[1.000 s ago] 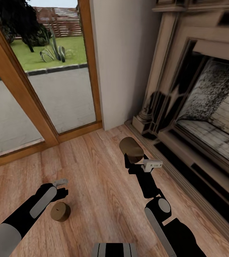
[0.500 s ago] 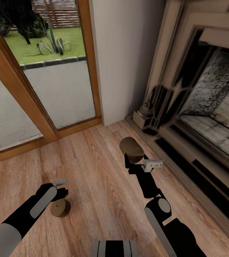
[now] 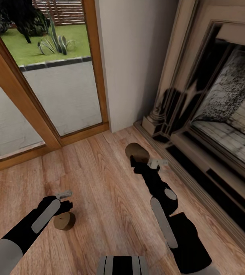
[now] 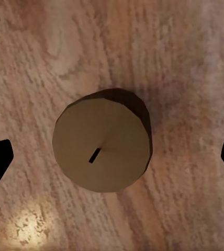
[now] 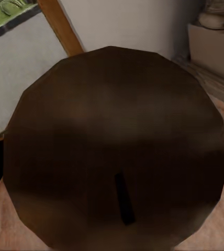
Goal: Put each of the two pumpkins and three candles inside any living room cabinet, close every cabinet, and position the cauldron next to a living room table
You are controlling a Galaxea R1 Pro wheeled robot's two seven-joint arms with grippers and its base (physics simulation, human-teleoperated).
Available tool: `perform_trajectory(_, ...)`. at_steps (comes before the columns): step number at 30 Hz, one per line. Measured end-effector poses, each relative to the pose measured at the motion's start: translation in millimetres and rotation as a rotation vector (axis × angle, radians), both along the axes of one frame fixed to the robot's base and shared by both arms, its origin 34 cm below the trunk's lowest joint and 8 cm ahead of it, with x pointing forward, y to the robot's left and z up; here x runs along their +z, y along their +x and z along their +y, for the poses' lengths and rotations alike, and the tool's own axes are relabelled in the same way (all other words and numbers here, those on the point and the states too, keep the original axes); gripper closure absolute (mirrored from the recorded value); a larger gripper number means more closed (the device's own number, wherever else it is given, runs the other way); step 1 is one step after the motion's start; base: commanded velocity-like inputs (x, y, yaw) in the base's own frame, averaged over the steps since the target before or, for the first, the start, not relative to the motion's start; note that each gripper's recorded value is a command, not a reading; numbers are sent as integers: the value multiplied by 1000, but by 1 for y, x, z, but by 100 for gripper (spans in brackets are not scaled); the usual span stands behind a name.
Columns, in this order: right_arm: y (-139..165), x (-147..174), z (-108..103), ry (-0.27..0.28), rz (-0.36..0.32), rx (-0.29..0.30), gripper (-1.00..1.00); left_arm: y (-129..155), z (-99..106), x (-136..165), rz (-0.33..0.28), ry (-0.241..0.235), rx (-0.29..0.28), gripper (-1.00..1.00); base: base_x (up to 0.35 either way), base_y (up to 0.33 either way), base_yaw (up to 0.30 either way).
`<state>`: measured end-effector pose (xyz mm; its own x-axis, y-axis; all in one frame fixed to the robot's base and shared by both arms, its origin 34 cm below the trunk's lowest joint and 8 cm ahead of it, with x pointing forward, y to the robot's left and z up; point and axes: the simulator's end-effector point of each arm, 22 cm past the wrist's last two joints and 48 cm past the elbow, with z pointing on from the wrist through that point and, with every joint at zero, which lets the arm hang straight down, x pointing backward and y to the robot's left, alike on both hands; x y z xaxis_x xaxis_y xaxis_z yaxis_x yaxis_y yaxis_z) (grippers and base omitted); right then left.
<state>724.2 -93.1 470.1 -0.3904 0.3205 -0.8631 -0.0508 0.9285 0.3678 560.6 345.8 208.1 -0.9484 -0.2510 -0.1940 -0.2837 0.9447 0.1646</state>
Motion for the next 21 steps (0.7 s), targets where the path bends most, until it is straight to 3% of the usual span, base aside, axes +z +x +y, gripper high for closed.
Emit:
perform_trajectory(3,40,48,12,65,-26,26,100,0,0,0,-1,0,0,-100,0,0,0)
perform_trajectory(5,50,62,17,90,-31,40,100,0,1,0,-1,0,0,-100,0,0,0)
perform_trajectory(6,61,69,35,195,36,89,100,0,1,0,0,1,1,-100,0,0,0)
perform_trajectory(7,70,95,37,282,36,95,100,0,1,1,-1,2,1,-100,0,0,0)
perform_trajectory(8,72,95,36,295,50,94,100,0,1,0,0,2,1,-100,0,0,0)
perform_trajectory(11,76,108,42,406,79,106,100,0,1,0,0,2,1,-100,0,0,0)
perform_trajectory(15,76,115,42,431,55,144,100,0,1,0,0,2,1,-100,0,0,0)
perform_trajectory(21,78,100,35,417,67,144,100,-5,0,-8,17,2,-1,-100,0,0,0)
